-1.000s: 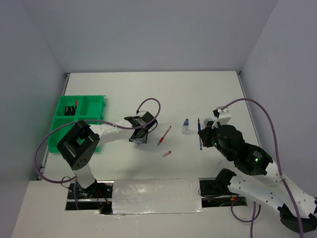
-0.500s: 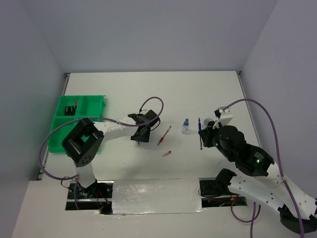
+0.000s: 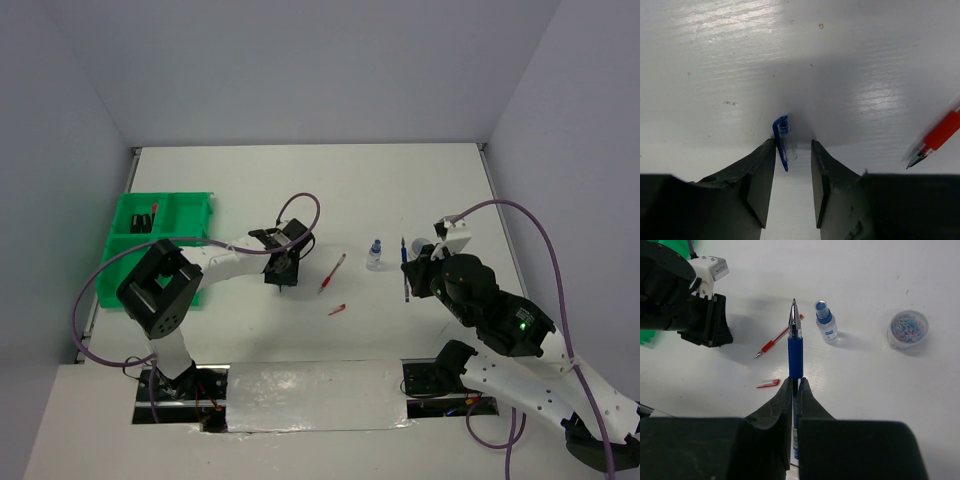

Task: Sort the stationery into containers
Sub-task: Close the pen cap on the pen.

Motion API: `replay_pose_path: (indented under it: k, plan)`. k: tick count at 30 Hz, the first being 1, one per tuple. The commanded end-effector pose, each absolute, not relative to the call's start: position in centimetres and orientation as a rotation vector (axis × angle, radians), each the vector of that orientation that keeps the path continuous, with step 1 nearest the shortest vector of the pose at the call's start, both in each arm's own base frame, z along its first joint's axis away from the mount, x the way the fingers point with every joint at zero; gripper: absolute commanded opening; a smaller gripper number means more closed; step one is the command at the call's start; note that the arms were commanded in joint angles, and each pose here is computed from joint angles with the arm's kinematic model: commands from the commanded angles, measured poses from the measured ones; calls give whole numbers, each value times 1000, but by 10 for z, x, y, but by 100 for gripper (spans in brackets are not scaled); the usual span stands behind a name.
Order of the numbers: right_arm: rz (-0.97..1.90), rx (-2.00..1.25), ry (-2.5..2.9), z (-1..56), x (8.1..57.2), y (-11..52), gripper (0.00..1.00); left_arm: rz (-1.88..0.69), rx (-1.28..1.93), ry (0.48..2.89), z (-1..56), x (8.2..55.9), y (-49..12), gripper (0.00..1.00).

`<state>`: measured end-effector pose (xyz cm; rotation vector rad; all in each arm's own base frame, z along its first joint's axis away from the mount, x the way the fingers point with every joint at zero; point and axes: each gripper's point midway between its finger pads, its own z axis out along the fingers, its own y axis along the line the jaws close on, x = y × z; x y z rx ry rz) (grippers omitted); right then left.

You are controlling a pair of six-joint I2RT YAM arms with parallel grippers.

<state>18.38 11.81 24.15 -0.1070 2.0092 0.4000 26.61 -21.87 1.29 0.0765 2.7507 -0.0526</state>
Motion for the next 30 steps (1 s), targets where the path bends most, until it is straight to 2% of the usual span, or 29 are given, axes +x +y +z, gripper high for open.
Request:
replay_pose_path:
  k: [1, 10, 13, 14, 15, 18, 22, 25, 30]
  plan:
    - [414, -103, 1964, 250, 189, 120, 0, 71, 89, 2929, -32, 226, -193, 46]
    - [421, -108, 1961, 250, 188, 121, 0, 158, 64, 2956, -40, 218, -179, 46]
    - [421, -109, 1961, 250, 188, 121, 0, 149, 60, 2976, -46, 213, -178, 40]
    - [422, -108, 1958, 251, 188, 120, 0, 135, 55, 2975, -48, 214, -179, 37]
    - [423, -107, 1957, 252, 187, 120, 0, 134, 54, 2985, -52, 210, -177, 25]
    - [434, -110, 1951, 253, 186, 120, 0, 105, 51, 3006, -59, 204, -178, 0]
    - [475, -140, 1951, 253, 184, 128, 0, 28, 50, 2987, -59, 204, -184, 0]
    - [569, -211, 1954, 252, 177, 146, 0, -102, 25, 2896, -39, 216, -197, 0]
    - [773, -307, 1917, 251, 166, 180, 0, -281, -89, 2628, 42, 251, -212, 0]
